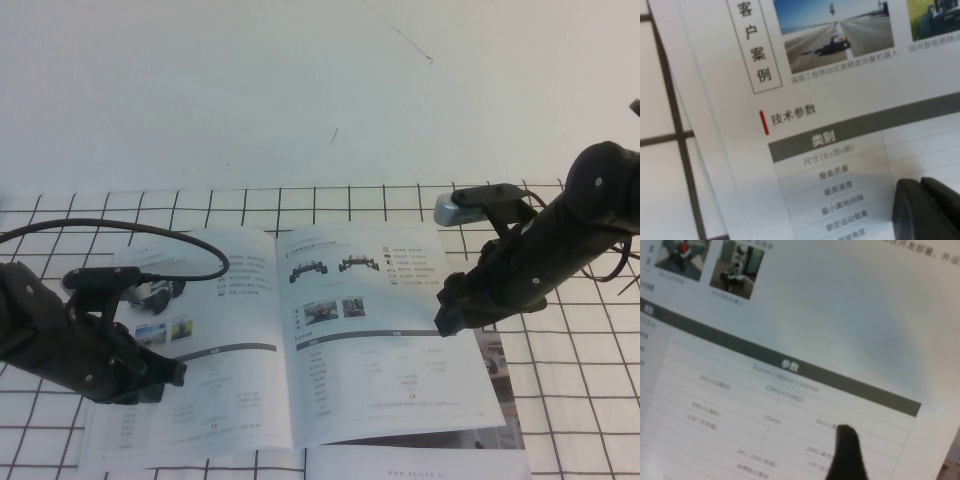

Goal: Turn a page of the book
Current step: Open the closed book

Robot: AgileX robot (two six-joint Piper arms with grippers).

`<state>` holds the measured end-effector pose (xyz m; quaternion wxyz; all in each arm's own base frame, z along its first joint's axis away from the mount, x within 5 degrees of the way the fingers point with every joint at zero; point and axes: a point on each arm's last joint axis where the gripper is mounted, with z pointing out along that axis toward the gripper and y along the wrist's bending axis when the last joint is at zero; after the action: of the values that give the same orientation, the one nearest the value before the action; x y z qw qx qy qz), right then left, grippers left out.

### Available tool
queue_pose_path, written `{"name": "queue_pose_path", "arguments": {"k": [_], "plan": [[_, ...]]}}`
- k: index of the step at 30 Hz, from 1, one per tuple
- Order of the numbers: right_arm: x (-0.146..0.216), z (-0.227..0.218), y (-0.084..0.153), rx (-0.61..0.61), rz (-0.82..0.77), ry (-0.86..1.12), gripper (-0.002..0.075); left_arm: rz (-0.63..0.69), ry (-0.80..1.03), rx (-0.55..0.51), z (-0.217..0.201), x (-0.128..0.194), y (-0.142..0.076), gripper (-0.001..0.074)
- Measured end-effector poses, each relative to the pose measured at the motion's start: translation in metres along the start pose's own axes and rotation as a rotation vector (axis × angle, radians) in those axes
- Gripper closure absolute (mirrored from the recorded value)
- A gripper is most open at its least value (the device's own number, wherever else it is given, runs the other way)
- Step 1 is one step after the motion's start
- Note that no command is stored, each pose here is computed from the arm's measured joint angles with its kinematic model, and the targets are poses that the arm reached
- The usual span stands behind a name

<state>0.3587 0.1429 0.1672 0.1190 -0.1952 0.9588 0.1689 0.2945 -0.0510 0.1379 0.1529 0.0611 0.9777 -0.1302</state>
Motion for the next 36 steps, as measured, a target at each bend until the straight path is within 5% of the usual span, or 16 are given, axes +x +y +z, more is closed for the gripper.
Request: {"name": "queue_pose_path", "arguments": {"k": [36], "plan": [[-0.008, 0.032, 0.014, -0.289, 0.093, -0.066, 0.0239, 0.007, -0.005, 0.009, 0.000, 0.000, -0.001, 0.0738]]}}
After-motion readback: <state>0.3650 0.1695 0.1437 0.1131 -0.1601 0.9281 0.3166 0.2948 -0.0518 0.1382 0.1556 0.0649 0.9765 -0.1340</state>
